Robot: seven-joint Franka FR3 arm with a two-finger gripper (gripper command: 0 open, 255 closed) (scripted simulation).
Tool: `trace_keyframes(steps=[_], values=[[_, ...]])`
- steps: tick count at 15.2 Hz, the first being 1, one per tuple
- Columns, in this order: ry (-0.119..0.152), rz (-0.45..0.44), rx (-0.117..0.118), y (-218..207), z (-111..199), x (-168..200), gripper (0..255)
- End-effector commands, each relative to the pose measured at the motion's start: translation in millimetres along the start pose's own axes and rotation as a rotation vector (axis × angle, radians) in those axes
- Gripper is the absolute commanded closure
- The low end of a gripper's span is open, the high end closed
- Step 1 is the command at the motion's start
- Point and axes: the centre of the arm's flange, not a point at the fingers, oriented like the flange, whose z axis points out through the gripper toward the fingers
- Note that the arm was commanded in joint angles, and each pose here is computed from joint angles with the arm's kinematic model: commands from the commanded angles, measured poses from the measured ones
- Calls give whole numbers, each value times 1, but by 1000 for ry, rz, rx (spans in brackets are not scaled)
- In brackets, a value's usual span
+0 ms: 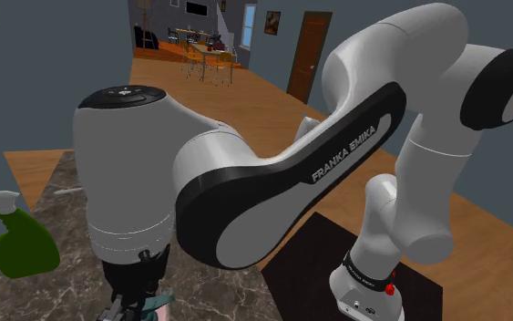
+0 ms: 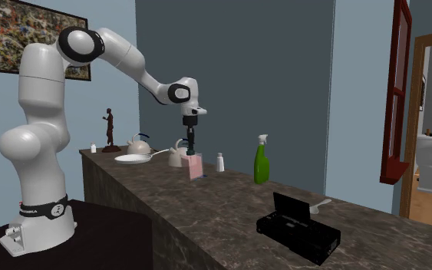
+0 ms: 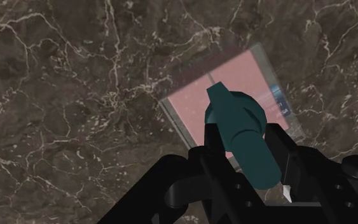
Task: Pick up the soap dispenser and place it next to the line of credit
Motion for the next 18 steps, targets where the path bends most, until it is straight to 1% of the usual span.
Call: trace_keyframes(steps=[1, 8, 9, 14, 18], values=[[1, 0, 0, 0, 7, -1, 255], [1, 0, 0, 0, 7, 0, 255], [1, 0, 0, 0, 7, 0, 0], [1, 0, 0, 0, 7, 0, 0], [1, 0, 0, 0, -43, -1, 0]])
